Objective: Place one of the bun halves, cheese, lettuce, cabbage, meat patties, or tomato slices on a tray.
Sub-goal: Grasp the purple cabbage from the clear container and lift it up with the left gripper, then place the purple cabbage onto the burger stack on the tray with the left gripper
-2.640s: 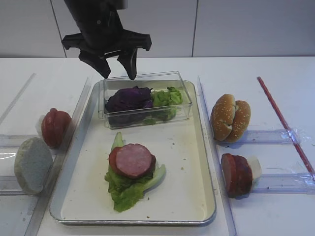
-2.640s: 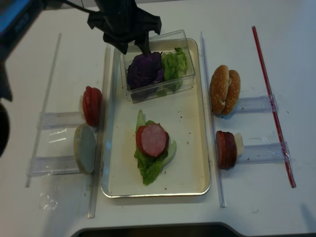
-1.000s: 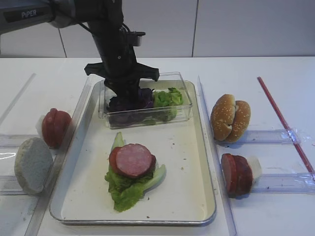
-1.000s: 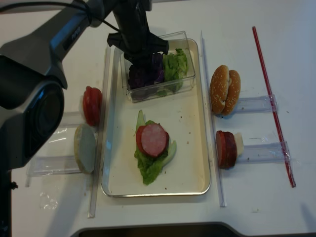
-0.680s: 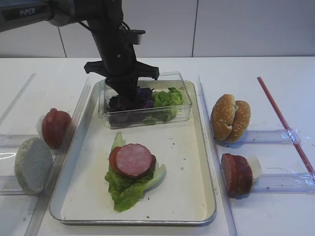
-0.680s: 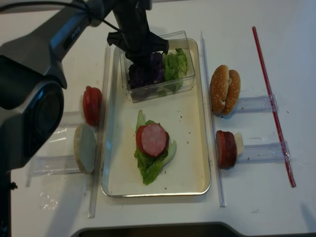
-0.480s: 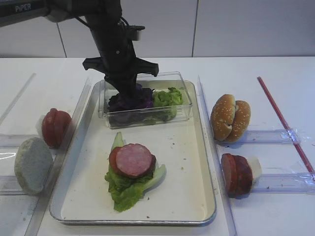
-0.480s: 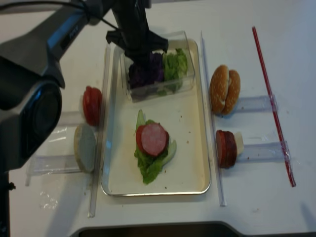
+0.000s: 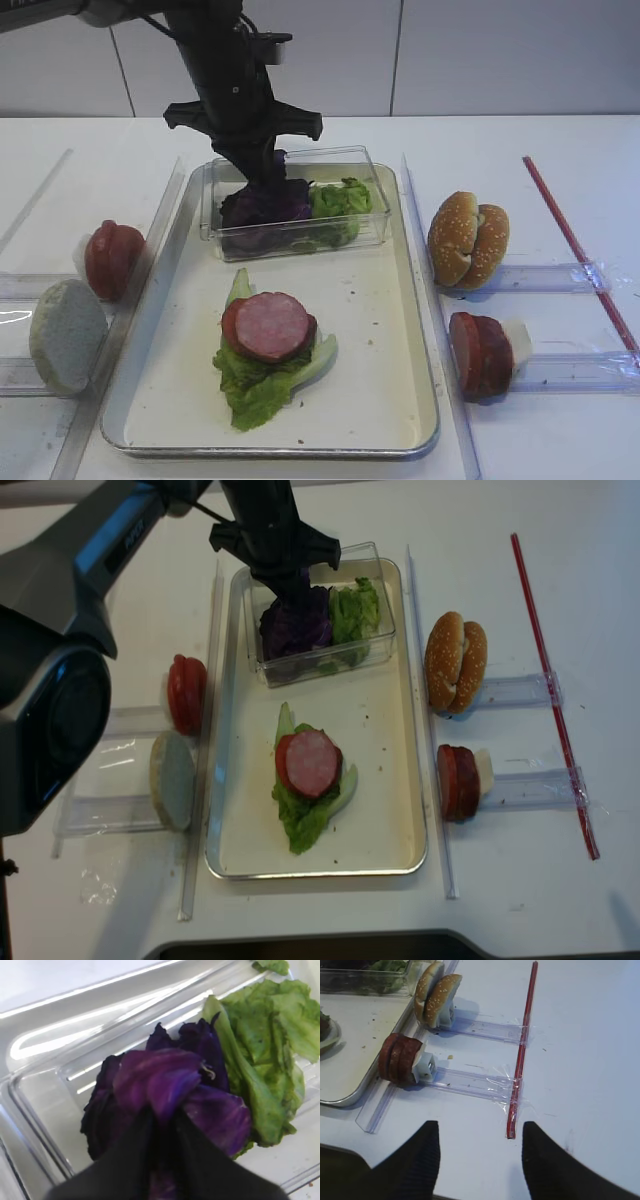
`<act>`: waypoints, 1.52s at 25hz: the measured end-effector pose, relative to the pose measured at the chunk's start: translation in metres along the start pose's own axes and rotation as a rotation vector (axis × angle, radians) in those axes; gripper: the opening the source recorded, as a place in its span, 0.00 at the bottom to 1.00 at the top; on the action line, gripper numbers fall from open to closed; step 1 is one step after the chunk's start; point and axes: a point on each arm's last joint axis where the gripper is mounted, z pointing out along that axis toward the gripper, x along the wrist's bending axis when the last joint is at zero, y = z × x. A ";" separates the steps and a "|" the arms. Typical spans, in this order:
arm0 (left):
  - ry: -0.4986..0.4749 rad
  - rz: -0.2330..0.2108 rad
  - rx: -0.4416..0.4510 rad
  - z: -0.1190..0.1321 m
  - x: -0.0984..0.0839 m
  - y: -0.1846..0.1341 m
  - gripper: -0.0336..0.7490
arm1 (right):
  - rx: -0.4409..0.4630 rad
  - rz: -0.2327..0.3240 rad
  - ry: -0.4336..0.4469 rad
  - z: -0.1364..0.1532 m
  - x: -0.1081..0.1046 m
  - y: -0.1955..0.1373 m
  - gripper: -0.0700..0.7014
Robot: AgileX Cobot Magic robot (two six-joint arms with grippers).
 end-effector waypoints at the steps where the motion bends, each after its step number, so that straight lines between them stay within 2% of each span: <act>1: 0.000 0.000 0.000 0.000 0.000 0.000 0.13 | 0.000 0.000 0.000 0.000 0.000 0.000 0.60; 7: -0.002 0.001 -0.016 -0.008 -0.001 0.000 0.12 | 0.000 0.000 0.000 0.000 0.000 0.000 0.60; 13: -0.021 -0.002 -0.079 -0.041 -0.004 -0.002 0.12 | 0.000 0.000 0.000 0.000 0.000 0.000 0.60; 19: -0.044 -0.035 -0.104 -0.070 -0.011 -0.016 0.12 | 0.000 0.000 0.000 0.000 0.000 0.000 0.60; 32: -0.074 0.013 -0.106 -0.124 -0.037 -0.078 0.12 | 0.000 0.000 0.000 0.000 0.000 0.000 0.60; 38: -0.087 0.056 -0.058 -0.125 -0.054 -0.106 0.12 | 0.000 0.000 0.000 0.000 0.000 0.000 0.60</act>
